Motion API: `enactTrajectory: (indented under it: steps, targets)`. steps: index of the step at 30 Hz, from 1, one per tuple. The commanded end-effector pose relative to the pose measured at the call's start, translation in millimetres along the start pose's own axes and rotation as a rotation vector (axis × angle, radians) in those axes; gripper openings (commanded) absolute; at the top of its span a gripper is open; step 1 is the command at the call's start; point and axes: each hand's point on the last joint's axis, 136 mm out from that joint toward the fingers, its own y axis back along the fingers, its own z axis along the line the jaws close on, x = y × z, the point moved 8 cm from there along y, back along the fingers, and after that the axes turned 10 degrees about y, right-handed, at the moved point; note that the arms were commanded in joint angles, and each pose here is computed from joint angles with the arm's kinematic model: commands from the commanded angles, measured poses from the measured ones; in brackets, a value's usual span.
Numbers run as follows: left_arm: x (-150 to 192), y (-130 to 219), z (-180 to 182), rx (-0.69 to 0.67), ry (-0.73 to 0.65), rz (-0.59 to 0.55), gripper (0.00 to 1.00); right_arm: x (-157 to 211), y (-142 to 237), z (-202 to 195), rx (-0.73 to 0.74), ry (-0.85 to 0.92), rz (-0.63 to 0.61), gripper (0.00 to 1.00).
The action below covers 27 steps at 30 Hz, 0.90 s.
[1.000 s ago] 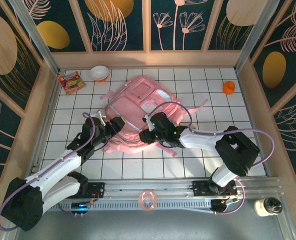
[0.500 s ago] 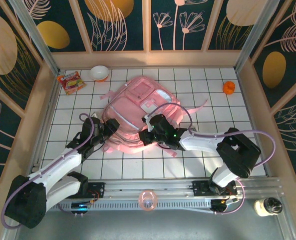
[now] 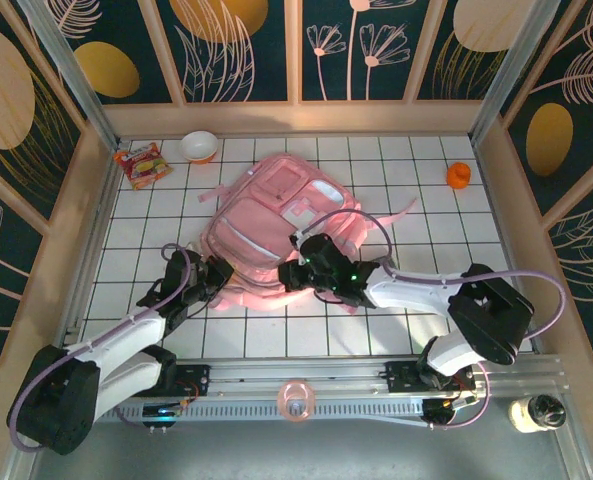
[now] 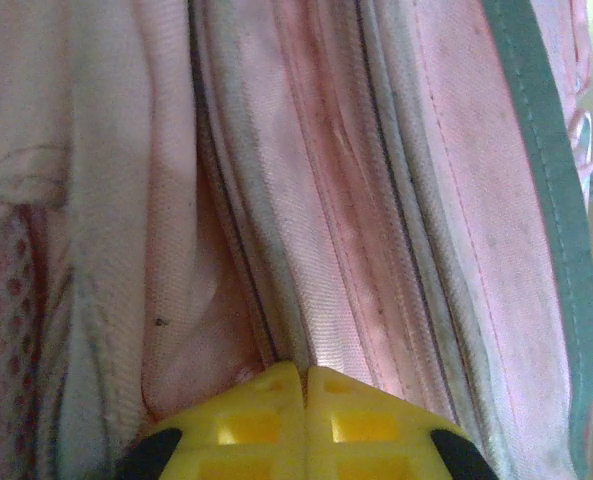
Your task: Pack the student bag
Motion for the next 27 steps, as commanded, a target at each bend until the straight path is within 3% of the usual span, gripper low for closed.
enactTrajectory:
  steps: [1,9,18,21,27]
  targets:
    - [8.6,-4.0,-2.9,0.05,0.02,0.089,0.0,-14.7,-6.4,34.9,-0.125,-0.058,-0.058,0.0]
    - [9.8,-3.9,-7.6,0.087,0.038,0.106,0.0,-23.1,-31.2,66.0,-0.249,-0.169,-0.103,0.0]
    - [9.0,-1.3,-11.9,0.084,0.015,0.1,0.01,-28.0,-43.2,67.3,-0.25,-0.187,-0.121,0.0]
    - [5.6,3.3,-23.5,0.048,-0.083,0.087,0.24,-27.9,-35.0,59.9,-0.238,-0.195,-0.109,0.0]
    - [-6.0,33.6,-62.9,0.094,-0.425,-0.044,0.47,-33.2,-25.4,47.3,-0.276,-0.296,-0.098,0.0]
